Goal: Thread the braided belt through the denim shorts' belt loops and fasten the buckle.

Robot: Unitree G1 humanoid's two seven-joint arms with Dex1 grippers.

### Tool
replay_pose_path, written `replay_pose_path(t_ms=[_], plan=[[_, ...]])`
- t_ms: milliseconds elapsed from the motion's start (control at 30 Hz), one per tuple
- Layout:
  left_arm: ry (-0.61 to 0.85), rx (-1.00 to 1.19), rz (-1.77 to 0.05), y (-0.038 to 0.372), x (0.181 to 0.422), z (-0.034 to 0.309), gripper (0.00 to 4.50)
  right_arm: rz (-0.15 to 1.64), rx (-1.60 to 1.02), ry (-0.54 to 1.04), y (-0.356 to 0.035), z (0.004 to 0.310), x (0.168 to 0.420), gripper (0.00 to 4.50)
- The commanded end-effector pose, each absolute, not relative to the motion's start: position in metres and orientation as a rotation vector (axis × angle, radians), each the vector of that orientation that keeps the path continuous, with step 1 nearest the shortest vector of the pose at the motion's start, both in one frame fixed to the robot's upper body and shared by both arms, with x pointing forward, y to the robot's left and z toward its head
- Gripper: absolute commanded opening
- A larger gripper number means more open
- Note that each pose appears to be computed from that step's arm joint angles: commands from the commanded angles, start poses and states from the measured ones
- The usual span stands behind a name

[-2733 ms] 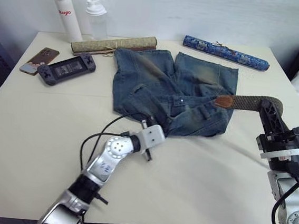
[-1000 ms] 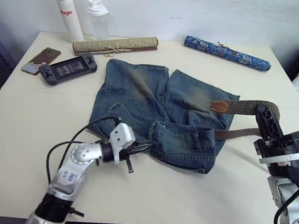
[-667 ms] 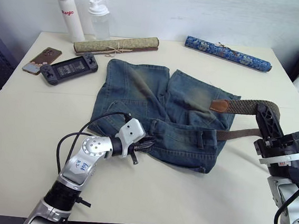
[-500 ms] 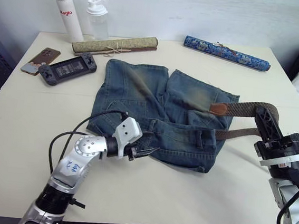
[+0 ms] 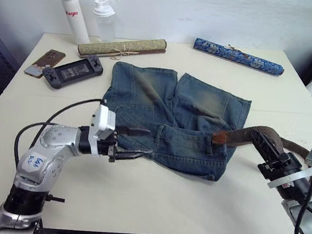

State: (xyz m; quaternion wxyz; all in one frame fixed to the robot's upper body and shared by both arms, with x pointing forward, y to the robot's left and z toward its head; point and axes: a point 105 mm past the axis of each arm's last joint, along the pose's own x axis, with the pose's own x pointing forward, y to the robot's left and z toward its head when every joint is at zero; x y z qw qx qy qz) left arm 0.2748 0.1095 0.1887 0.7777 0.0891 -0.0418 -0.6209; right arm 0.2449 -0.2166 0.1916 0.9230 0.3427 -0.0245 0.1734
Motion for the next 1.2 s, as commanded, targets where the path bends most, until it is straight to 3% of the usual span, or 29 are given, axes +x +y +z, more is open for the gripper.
replay_pose_path(t_ms=[33, 300, 700, 1200], plan=[[-0.141, 0.207, -1.335, 0.112, 0.285, 0.200, 2.93, 0.332, 0.644, -0.044, -0.219, 0.192, 0.244, 0.00], [-0.157, 0.196, -1.299, 0.108, 0.302, 0.206, 2.93, 0.311, 0.588, 0.015, -0.220, 0.183, 0.243, 0.00], [-0.194, 0.252, -1.401, 0.079, 0.306, 0.202, 2.93, 0.283, 0.562, 0.095, -0.204, 0.154, 0.259, 0.00], [-0.206, 0.343, -1.490, 0.055, 0.307, 0.188, 2.93, 0.277, 0.993, 0.296, -0.155, 0.117, 0.275, 0.00]])
